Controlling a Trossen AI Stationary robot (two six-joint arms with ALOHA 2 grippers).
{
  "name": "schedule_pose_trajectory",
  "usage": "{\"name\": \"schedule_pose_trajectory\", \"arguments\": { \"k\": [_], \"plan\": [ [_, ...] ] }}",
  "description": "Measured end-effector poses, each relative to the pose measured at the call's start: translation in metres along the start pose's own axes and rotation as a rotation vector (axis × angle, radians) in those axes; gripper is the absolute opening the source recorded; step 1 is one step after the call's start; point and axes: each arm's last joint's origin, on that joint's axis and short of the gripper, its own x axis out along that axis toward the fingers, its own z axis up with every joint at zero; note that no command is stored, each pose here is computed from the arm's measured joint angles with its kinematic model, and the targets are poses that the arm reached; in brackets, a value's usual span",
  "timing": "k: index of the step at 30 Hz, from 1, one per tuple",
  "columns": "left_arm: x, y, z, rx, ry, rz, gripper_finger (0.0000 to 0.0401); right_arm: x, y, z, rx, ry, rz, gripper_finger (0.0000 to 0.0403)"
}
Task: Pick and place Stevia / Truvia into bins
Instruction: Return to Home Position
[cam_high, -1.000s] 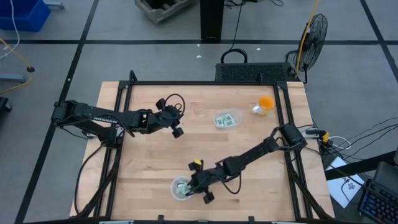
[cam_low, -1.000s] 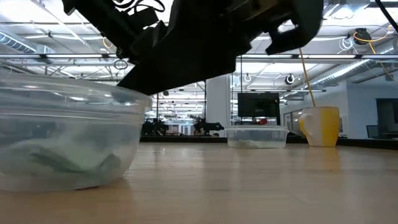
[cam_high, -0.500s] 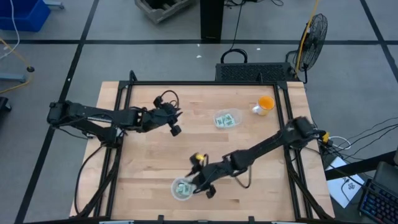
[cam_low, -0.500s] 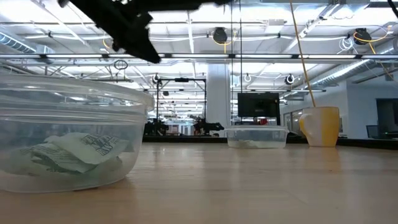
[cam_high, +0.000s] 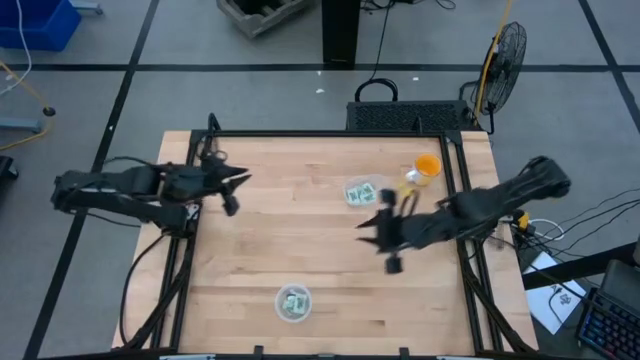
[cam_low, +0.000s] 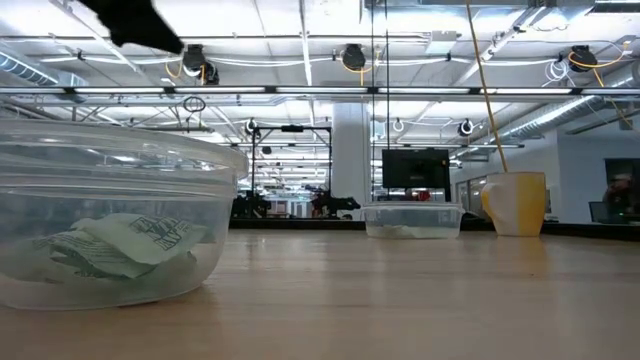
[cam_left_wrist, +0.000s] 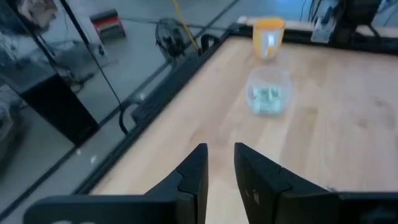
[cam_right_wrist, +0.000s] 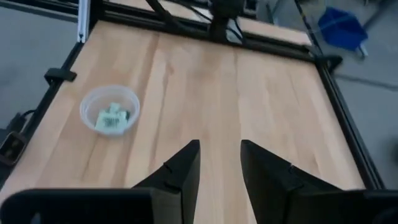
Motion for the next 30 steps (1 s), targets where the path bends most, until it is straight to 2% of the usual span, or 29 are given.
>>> {"name": "schedule_pose_trajectory", "arguments": {
  "k": [5,8,11,14,20,26,30],
  "plan": [
    [-0.027,0.017,-0.016,-0.068,0.05,-0.031,0.0085,-0.047,-0.023,-0.027,0.086,0.03,0.01,0.0111],
    [-0.038,0.024,-0.024,-0.1,0.021,-0.051,0.0086,-0.057,-0.027,-0.057,0.111,-0.064,0.068,0.0109],
    [-0.042,0.028,-0.036,-0.123,-0.022,-0.066,0.0085,-0.06,-0.029,-0.094,0.119,-0.216,0.177,0.011],
    [-0.037,0.027,-0.052,-0.16,-0.093,-0.091,0.0085,-0.062,-0.03,-0.133,0.138,-0.348,0.236,0.0111],
    [-0.012,0.017,-0.087,-0.174,-0.253,-0.124,0.0085,-0.068,-0.037,-0.192,0.199,-0.531,0.248,0.011],
    [0.002,0.012,-0.105,-0.198,-0.373,-0.137,0.0085,-0.069,-0.04,-0.228,0.238,-0.64,0.275,0.0111],
    [0.001,0.013,-0.11,-0.21,-0.404,-0.142,0.0085,-0.063,-0.037,-0.233,0.217,-0.639,0.296,0.011]
  ]
}}
